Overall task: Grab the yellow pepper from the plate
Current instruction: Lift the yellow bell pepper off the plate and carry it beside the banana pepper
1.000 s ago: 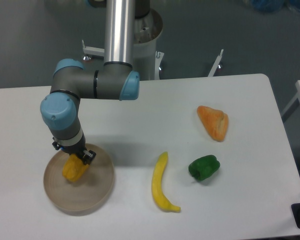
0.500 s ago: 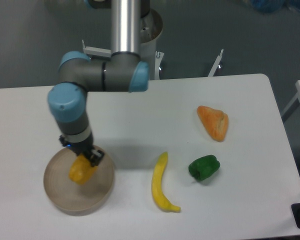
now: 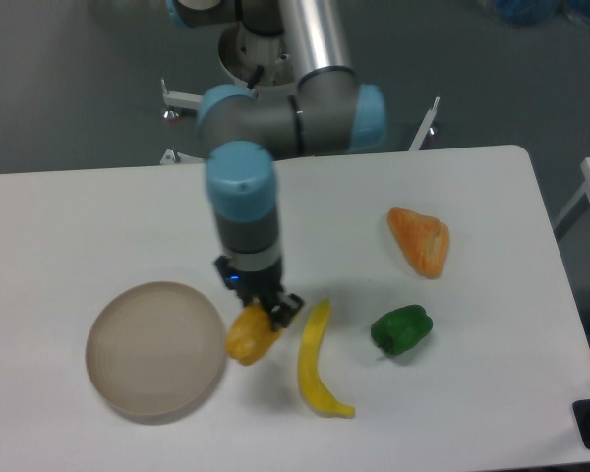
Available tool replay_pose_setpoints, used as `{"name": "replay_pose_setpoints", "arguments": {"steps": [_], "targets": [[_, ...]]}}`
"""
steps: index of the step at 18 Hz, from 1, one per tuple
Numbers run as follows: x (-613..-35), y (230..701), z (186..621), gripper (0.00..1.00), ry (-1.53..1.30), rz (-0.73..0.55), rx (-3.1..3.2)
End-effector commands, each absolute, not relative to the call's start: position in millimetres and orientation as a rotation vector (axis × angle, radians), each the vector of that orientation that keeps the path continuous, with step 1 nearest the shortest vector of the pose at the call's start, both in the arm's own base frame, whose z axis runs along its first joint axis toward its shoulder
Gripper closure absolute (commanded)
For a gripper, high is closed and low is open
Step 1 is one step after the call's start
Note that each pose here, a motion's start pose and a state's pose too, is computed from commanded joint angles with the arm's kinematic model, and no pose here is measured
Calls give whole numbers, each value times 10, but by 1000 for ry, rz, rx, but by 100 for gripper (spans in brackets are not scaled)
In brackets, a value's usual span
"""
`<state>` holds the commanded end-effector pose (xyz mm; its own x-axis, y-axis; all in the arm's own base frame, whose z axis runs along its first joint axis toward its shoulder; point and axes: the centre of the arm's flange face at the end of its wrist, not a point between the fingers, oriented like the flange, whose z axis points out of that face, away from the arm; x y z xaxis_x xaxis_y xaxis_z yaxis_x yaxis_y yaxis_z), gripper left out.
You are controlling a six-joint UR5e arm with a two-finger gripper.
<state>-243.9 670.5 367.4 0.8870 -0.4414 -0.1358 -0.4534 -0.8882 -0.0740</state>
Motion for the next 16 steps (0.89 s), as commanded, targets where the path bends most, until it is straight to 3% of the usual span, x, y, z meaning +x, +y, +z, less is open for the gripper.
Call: {"name": "replay_pose_setpoints", "arguments": {"steps": [16], "targets": [[-2745,6586,3592,52,685,180,-2960]]}}
